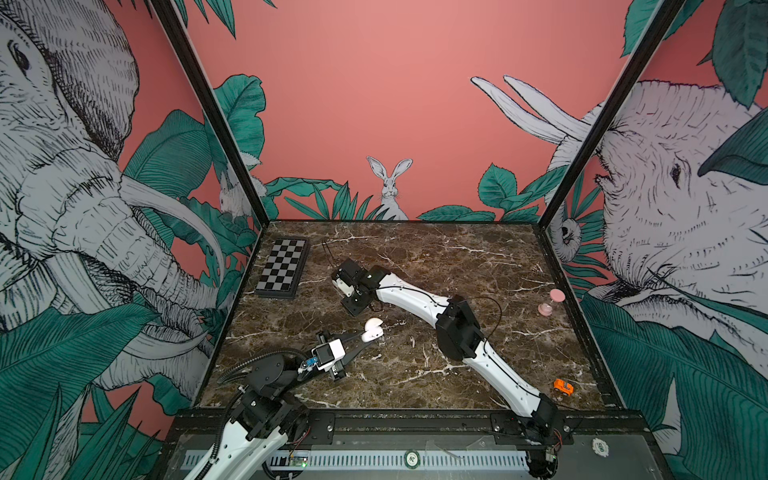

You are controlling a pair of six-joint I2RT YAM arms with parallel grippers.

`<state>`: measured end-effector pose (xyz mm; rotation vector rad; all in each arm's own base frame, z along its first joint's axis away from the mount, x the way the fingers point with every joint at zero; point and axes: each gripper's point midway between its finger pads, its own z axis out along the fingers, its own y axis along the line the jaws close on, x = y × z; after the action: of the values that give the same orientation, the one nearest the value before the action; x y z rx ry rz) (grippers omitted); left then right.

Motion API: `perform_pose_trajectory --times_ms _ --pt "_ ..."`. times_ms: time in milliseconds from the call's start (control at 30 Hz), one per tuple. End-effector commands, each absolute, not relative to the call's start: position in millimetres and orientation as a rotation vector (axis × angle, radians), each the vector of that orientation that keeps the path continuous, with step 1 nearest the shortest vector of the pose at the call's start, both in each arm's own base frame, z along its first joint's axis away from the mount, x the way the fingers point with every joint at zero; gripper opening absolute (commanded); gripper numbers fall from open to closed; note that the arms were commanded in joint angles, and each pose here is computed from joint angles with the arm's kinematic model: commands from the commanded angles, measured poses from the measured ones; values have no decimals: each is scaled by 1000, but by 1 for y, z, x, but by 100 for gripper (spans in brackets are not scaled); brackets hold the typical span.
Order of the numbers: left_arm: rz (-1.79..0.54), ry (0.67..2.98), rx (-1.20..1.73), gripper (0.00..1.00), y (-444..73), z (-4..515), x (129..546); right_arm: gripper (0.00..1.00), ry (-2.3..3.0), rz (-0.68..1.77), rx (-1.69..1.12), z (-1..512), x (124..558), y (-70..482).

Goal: Insert the wireless bluetooth earbuds into the charging case

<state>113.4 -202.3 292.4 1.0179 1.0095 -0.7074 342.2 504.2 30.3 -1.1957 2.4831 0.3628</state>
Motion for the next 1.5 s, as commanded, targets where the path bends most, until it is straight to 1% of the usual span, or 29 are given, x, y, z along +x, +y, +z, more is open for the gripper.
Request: perform_pose_trajectory --times_ms 0,600,900,1067,1467 --pt "-694 975 1014 0 -200 303 110 24 2482 333 -1199 24 341 505" --pt "-688 979 1011 0 -200 302 111 14 2414 384 -1109 81 340 498" --pt "-687 980 1008 0 -200 302 112 12 2407 379 -1048 102 338 471" --pt "-689 986 1009 0 -201 301 113 12 2404 353 -1021 107 332 450" --pt "-705 1012 1021 0 -206 297 117 10 2450 321 -963 97 314 407"
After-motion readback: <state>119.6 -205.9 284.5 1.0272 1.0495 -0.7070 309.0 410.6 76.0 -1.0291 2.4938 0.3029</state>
